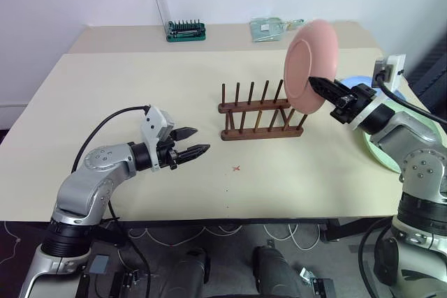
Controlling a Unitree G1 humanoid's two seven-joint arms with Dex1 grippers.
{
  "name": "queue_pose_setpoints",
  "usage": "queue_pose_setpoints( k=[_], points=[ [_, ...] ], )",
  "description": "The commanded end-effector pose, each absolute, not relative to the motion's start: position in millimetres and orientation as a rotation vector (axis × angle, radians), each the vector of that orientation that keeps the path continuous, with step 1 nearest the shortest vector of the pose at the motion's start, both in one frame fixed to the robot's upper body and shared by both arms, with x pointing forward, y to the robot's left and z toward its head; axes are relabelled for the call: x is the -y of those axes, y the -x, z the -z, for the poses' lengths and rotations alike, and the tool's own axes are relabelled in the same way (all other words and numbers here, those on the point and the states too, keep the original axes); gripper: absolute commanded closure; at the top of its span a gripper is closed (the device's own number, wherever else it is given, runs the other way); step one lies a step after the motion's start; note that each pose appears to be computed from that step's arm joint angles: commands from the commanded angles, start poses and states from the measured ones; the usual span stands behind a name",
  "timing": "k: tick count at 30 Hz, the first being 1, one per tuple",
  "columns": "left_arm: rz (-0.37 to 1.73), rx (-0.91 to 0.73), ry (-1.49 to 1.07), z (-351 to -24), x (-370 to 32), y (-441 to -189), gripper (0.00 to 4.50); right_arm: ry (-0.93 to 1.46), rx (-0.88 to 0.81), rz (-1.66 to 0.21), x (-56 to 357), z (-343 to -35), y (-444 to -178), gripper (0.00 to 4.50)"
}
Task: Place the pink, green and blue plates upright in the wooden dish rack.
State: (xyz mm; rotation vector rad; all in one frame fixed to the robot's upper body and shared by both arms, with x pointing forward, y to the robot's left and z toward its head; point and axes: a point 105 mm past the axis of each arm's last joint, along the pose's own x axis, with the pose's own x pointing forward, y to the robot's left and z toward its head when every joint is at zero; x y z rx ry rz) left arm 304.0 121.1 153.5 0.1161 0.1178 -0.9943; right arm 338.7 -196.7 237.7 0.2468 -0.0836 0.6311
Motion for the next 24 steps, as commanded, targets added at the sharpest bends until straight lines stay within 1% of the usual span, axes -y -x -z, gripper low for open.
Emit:
queue_pose_setpoints(
  k=[1, 2, 5, 8, 10, 12, 14, 17, 19, 22, 24],
  points=[
    [1.015, -0.072, -0.141, -162, -114, -300, 1.45, -0.268, 0.102, -0.645, 197, -243, -337, 3.73],
    [1.014, -0.071, -0.142, -162, -114, -300, 1.45, -0.269, 0.101, -0.641, 197, -243, -338, 3.41],
    [1.013, -0.069, -0.143, -162, -114, -300, 1.45, -0.226, 0.112, -0.616, 199, -244, -340, 1.91],
    [1.009, -0.068, -0.146, -162, -114, -300, 1.45, -0.126, 0.156, -0.556, 207, -252, -342, 0.39],
    [1.007, -0.068, -0.145, -161, -114, -300, 1.45, -0.083, 0.196, -0.517, 214, -260, -342, 0.39],
    [1.006, -0.071, -0.144, -160, -114, -300, 1.45, -0.024, 0.257, -0.44, 232, -278, -339, 0.39],
    [1.007, -0.072, -0.144, -159, -113, -299, 1.45, 0.024, 0.286, -0.381, 248, -288, -335, 0.39],
    [1.015, -0.073, -0.144, -157, -111, -299, 1.45, 0.09, 0.25, -0.317, 275, -289, -323, 0.39],
    [1.028, -0.076, -0.141, -156, -109, -299, 1.45, 0.173, 0.151, -0.28, 292, -271, -315, 0.39],
    [1.044, -0.08, -0.141, -154, -106, -300, 1.45, 0.343, -0.1, -0.276, 305, -224, -304, 0.39],
    [1.058, -0.079, -0.141, -153, -102, -301, 1.45, 0.421, -0.234, -0.219, 318, -197, -301, 0.39]
  ],
)
